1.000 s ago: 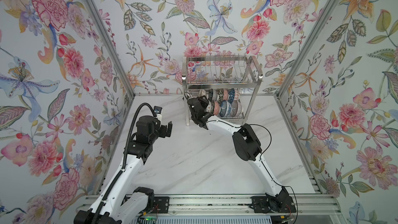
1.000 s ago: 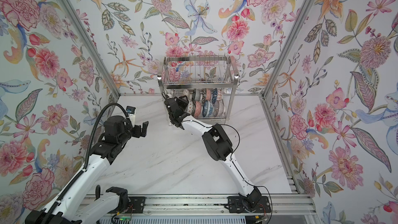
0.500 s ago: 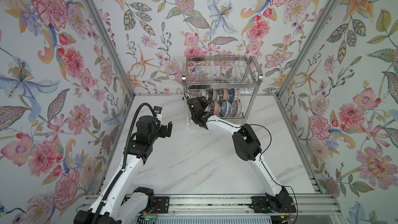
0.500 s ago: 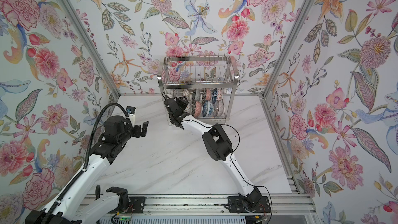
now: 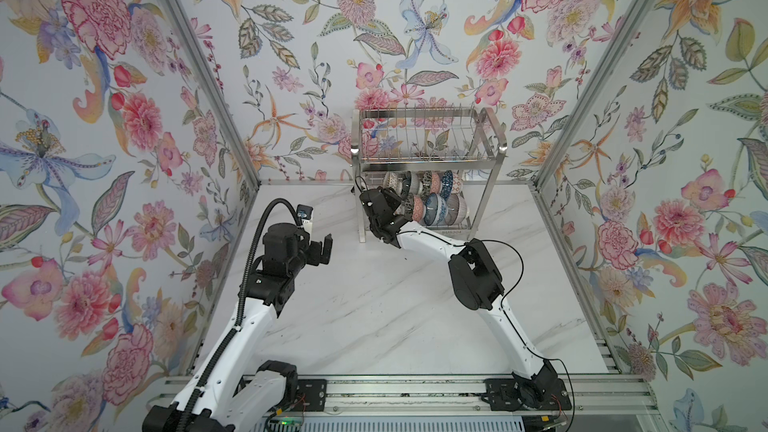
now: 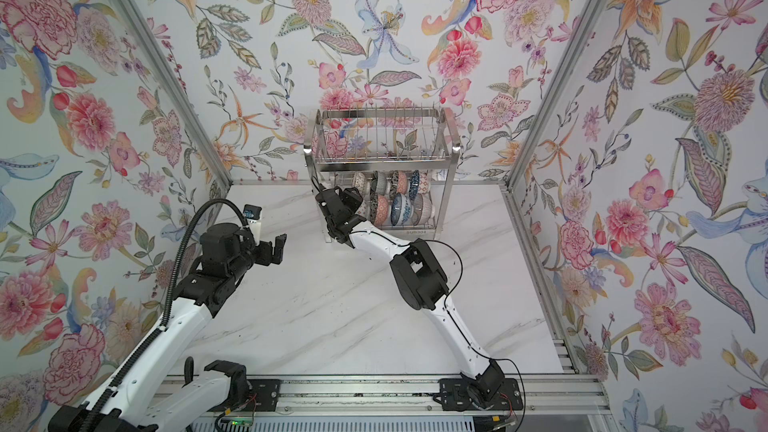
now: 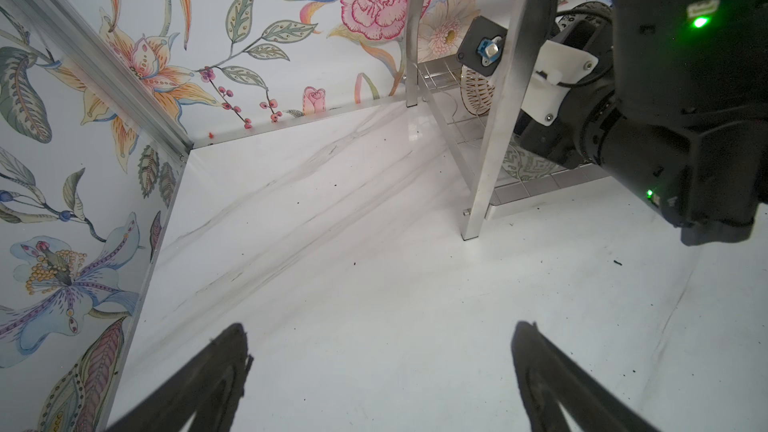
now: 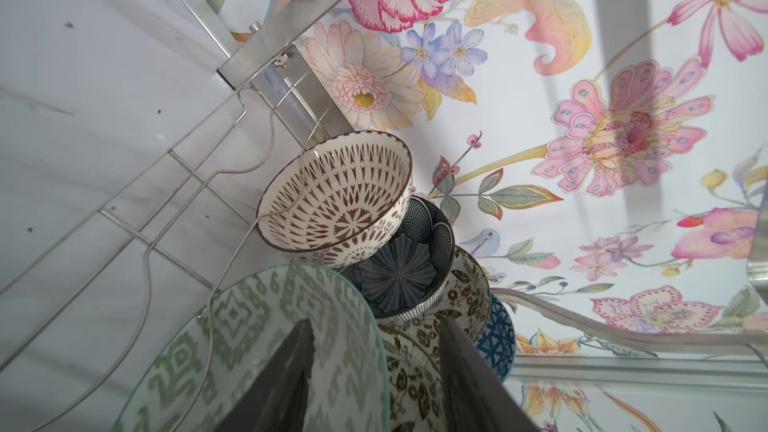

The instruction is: Load the bowls into the dish rack

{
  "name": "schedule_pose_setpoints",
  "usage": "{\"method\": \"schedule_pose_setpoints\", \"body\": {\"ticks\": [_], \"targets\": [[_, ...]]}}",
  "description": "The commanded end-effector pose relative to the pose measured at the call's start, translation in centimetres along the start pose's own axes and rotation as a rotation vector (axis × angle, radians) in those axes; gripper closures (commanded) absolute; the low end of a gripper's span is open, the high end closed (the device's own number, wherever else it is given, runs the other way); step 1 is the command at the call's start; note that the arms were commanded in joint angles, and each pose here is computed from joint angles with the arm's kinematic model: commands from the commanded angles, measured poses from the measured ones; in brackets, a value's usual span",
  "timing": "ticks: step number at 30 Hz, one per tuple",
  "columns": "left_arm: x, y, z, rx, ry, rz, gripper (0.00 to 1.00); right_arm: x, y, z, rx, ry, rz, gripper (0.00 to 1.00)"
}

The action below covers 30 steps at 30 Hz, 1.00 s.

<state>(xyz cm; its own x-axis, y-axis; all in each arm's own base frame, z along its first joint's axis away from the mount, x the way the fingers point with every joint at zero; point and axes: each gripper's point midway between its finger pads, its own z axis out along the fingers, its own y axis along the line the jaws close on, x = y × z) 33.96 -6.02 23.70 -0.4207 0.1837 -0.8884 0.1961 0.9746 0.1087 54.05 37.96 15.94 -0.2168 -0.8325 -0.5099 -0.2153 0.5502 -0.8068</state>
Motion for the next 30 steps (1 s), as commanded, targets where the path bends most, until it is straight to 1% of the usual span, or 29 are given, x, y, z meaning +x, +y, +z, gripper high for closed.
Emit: {"method": "schedule_pose_setpoints", "body": {"ticks": [1,2,5,6,13,20,27,30], "targets": [[0.1,0.2,-0.2,0.004,-0.009,-0.019,0.01,-1.8,0.0,-2.5,-0.072,-0.067,0.031,0.41],[0.1,0.2,-0.2,0.004,-0.007,-0.019,0.01,-1.8,-0.2,-2.8,-0.079,-0.073,0.037,0.36],[0.2,0.2,-0.1,0.002,-0.006,-0.018,0.01,-1.6,-1.0,-3.6,-0.077,-0.094,0.056,0.08],[0.1,0.2,-0.2,0.0,-0.007,-0.017,0.01,-1.6,-1.2,-3.9,-0.076,-0.103,0.062,0.02],[0.2,0.3,-0.1,-0.003,-0.004,-0.016,0.01,-0.8,-2.7,-5.8,-0.076,-0.134,0.098,0.01],[0.3,0.4,-0.2,-0.011,-0.008,-0.011,0.01,1.1,-4.0,-8.2,-0.088,-0.148,0.119,0.01],[0.2,0.8,-0.3,-0.033,-0.024,-0.003,0.01,4.1,-6.6,-12.7,-0.155,-0.194,0.222,0.01],[0.4,1.1,-0.2,-0.05,-0.02,0.004,0.01,6.4,-8.1,-15.0,-0.195,-0.209,0.295,0.01]]}}
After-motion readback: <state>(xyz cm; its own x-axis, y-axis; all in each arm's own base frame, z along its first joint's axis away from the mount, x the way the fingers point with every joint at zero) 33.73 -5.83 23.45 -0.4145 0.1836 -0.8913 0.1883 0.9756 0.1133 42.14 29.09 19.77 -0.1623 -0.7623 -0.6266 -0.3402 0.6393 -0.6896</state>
